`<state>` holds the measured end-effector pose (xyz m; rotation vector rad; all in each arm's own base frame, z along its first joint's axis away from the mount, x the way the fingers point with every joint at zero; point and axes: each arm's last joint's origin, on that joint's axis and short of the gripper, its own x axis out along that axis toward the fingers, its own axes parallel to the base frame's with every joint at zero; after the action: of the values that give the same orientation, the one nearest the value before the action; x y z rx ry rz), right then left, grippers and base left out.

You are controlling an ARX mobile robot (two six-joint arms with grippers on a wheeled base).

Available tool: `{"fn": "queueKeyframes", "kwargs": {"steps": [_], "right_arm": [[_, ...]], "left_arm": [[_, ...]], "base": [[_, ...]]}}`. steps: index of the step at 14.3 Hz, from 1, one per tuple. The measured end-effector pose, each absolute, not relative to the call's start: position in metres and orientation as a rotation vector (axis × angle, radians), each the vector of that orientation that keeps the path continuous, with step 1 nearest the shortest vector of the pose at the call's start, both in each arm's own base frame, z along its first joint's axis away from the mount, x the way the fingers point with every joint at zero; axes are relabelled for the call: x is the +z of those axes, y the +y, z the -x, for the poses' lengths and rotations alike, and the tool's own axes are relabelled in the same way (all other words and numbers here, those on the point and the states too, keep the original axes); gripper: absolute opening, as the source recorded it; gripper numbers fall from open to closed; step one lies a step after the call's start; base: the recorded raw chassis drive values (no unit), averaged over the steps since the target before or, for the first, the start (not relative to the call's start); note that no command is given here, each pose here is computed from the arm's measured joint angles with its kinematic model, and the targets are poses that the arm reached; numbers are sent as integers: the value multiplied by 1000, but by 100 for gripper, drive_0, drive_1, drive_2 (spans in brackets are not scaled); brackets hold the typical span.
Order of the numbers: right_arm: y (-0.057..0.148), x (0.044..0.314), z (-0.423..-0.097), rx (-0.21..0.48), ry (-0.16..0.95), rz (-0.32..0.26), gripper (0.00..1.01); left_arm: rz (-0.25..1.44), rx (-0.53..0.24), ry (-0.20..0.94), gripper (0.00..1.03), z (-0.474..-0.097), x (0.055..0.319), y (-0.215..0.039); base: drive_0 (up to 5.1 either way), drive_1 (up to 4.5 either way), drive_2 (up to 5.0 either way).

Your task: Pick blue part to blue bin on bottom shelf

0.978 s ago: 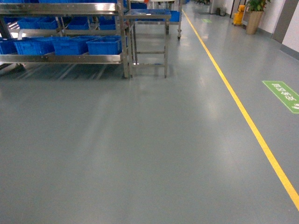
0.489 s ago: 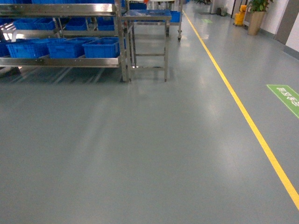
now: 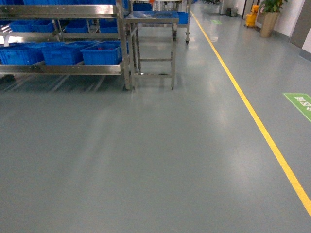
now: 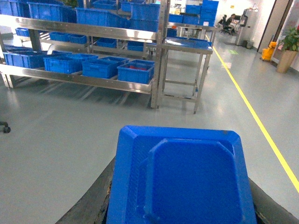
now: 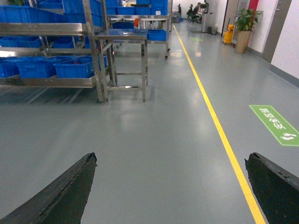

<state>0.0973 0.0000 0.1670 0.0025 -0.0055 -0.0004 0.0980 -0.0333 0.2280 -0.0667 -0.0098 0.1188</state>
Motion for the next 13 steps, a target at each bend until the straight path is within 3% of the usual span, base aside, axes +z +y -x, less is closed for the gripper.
{"fn": "queueKeyframes", "kwargs": {"steps": [13], "right_arm": [[0,167,-97,0,-1,-2,98]], "left_arm": [[66,117,-9,43,-98,228,-33]], "base": [[4,436,-428]]}}
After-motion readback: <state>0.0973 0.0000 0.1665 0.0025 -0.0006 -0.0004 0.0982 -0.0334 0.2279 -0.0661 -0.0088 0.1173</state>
